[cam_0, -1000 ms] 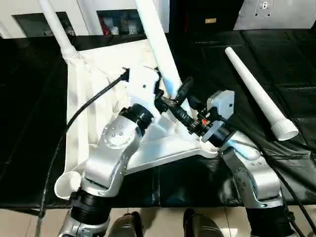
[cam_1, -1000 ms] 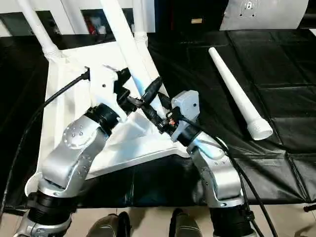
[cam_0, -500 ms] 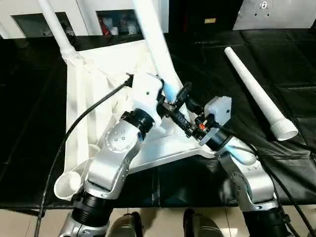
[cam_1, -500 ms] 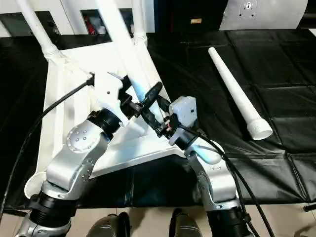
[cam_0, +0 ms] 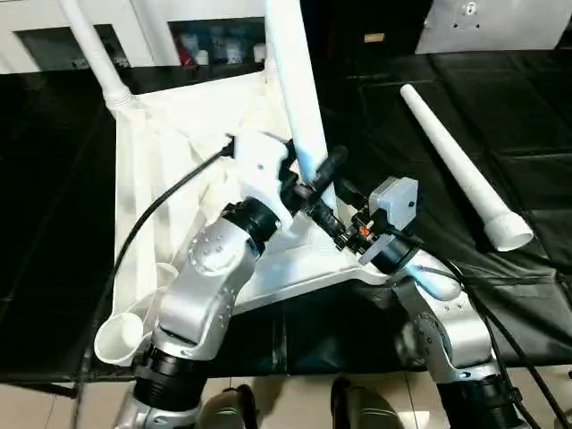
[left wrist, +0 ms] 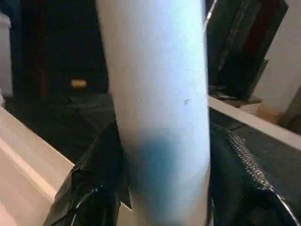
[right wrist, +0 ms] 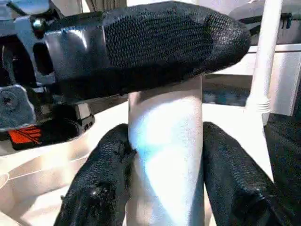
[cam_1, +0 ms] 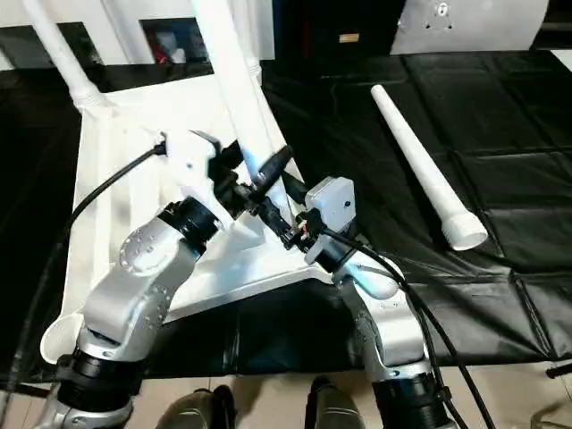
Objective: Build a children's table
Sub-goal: Pick table leg
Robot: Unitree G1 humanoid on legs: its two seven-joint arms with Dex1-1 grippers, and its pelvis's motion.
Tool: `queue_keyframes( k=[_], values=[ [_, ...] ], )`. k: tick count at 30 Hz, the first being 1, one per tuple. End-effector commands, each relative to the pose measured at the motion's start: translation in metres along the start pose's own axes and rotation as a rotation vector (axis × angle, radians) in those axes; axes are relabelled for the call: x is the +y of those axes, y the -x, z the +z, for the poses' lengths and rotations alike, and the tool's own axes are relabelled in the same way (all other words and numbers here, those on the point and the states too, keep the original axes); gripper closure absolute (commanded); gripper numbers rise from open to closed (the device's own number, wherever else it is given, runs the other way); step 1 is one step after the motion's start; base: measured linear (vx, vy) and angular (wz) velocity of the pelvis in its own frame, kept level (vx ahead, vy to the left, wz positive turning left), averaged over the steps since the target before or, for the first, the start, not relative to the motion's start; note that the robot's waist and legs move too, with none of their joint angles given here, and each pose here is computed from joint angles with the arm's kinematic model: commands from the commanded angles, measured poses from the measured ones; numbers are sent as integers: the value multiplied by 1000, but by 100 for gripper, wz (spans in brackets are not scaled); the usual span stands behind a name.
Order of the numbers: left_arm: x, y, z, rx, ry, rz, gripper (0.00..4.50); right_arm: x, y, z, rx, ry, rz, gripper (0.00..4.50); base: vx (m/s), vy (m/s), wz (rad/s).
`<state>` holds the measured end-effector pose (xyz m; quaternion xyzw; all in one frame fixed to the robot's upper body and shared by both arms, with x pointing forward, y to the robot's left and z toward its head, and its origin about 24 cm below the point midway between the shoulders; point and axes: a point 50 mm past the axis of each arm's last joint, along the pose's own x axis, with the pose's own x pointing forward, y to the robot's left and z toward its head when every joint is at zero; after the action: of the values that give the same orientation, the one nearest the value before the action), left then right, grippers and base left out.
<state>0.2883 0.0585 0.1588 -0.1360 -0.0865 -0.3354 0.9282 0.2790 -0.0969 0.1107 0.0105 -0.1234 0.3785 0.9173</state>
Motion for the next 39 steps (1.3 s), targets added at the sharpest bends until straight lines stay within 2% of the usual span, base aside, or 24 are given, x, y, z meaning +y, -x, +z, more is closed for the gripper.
queue_keyframes(
  k=[1,4,8,11,12,13,15,16,20,22,25,31,36,39],
  values=[
    [3,2,2,6,38,19,223,0,-1,2,-9,19,14,266,0,0,0],
    [2,0,6,-4,80,48,223,0,-3,3,-8,24,8,266,0,0,0],
    [2,-2,9,2,69,51,223,0,-4,3,-4,24,7,266,0,0,0],
    [5,-2,10,13,72,79,223,0,-5,3,4,17,14,266,0,0,0],
    [10,-3,12,16,71,104,223,-2,-6,4,5,27,10,266,0,0,0],
    [13,-3,13,16,68,112,223,-3,-6,5,5,30,7,210,0,0,0],
    [20,-3,17,14,57,133,223,-8,-6,6,9,22,3,210,0,0,0],
    [24,-3,19,13,52,145,223,-9,-6,6,25,-9,14,188,0,0,0],
    [37,-3,27,20,46,148,223,-17,-3,13,29,-40,30,152,0,0,0],
    [43,-3,30,46,57,108,223,-24,-1,23,6,-72,58,140,0,0,0],
    [46,-2,32,59,60,85,223,-29,1,28,-1,-104,73,117,0,0,0],
    [52,-1,40,107,77,-52,223,-48,4,43,9,-135,98,66,0,0,0],
    [47,-3,49,113,107,-193,223,-49,6,45,130,-220,224,21,0,0,0],
    [41,-4,54,118,111,-295,223,-46,8,47,199,-265,340,21,0,0,0]
  ],
)
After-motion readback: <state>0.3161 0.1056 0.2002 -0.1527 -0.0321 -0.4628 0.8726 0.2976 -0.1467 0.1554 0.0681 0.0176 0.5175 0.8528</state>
